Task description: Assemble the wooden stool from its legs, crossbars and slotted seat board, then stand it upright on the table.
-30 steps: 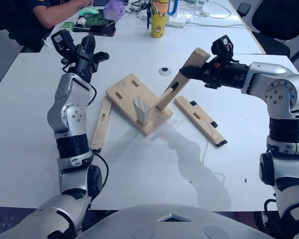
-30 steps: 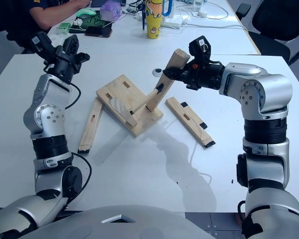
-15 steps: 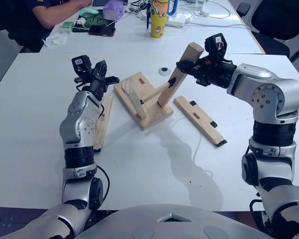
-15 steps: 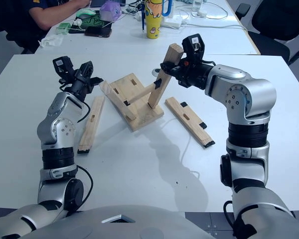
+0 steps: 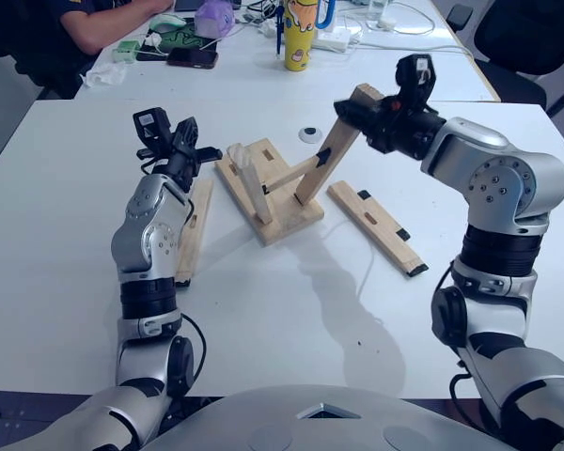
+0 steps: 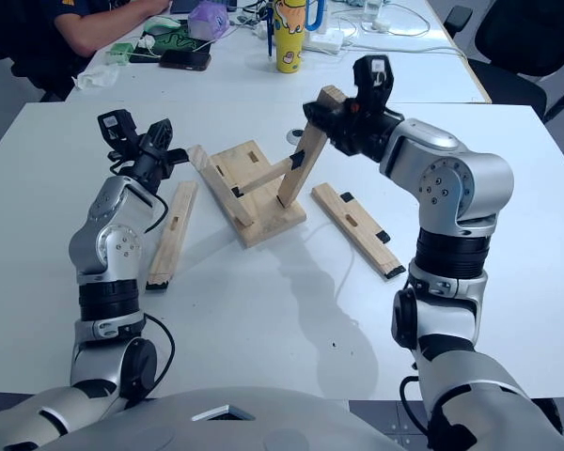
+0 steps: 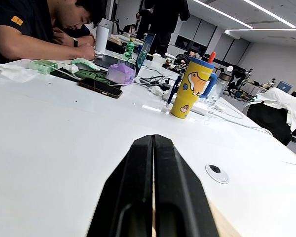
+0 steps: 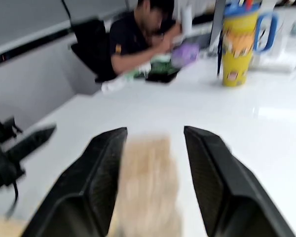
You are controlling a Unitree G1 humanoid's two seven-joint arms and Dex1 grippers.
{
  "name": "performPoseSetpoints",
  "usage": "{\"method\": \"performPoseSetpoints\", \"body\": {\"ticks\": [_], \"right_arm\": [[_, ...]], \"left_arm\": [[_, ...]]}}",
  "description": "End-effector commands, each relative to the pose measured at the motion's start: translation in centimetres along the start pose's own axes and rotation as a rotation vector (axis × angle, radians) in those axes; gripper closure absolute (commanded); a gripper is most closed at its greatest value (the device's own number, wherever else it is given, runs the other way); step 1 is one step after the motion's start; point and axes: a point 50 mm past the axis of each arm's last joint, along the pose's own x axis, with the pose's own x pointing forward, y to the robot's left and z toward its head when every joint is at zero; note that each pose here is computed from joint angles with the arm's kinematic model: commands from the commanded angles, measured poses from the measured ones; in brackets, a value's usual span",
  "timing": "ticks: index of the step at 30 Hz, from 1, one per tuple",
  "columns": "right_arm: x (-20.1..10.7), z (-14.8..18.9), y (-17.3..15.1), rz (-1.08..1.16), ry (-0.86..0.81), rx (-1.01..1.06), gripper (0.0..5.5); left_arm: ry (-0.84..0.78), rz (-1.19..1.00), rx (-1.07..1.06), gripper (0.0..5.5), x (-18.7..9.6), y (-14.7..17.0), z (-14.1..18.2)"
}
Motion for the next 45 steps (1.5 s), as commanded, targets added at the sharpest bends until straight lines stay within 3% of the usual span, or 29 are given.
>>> {"method": "performPoseSetpoints", "body": {"ticks": [1,3,5,8,10,13,15,21,28,34,45], "right_arm": [[-0.5,4.7,-0.1,-0.015,-0.315,0.079,3.36],[-0.8,5.7,-1.8,-0.124,-0.406,0.134,3.36],[-0.9,5.1,-4.1,-0.292,-0.396,0.097,3.36],[-0.7,0.1,-7.6,-0.539,-0.112,-0.172,3.54],[-0.8,-3.7,-8.0,-0.519,0.064,-0.250,3.78],[-0.8,-7.8,-4.6,-0.249,0.210,-0.267,4.27],[-1.0,-8.8,-1.9,-0.065,0.225,-0.237,4.61],[-1.2,-9.5,1.5,0.049,0.179,-0.152,5.46],[-1.6,-10.6,3.3,0.116,0.239,-0.128,5.46],[-1.4,-11.2,3.5,0.076,0.273,-0.119,5.46],[-0.4,-11.8,1.2,-0.166,0.315,-0.130,5.46]], "left_arm": [[0.005,0.030,0.025,5.50,-0.7,0.5,0.0],[-0.002,0.047,0.027,5.50,-1.3,0.5,0.1],[0.005,0.061,0.032,5.50,-2.0,0.5,-0.2],[0.053,0.097,0.086,5.50,-3.1,0.9,-1.2],[0.096,0.120,0.119,5.50,-3.5,1.2,-1.8],[0.175,0.101,0.168,5.50,-4.6,1.1,-2.7],[0.244,0.024,0.187,5.50,-5.9,0.0,-3.4],[0.371,-0.087,0.249,5.50,-7.3,-1.3,-5.4],[0.338,-0.101,0.310,5.50,-6.7,-2.0,-4.7],[0.313,-0.071,0.322,5.50,-4.5,-2.0,-4.7],[0.354,-0.108,0.348,5.50,0.5,-1.9,-7.4]]}}
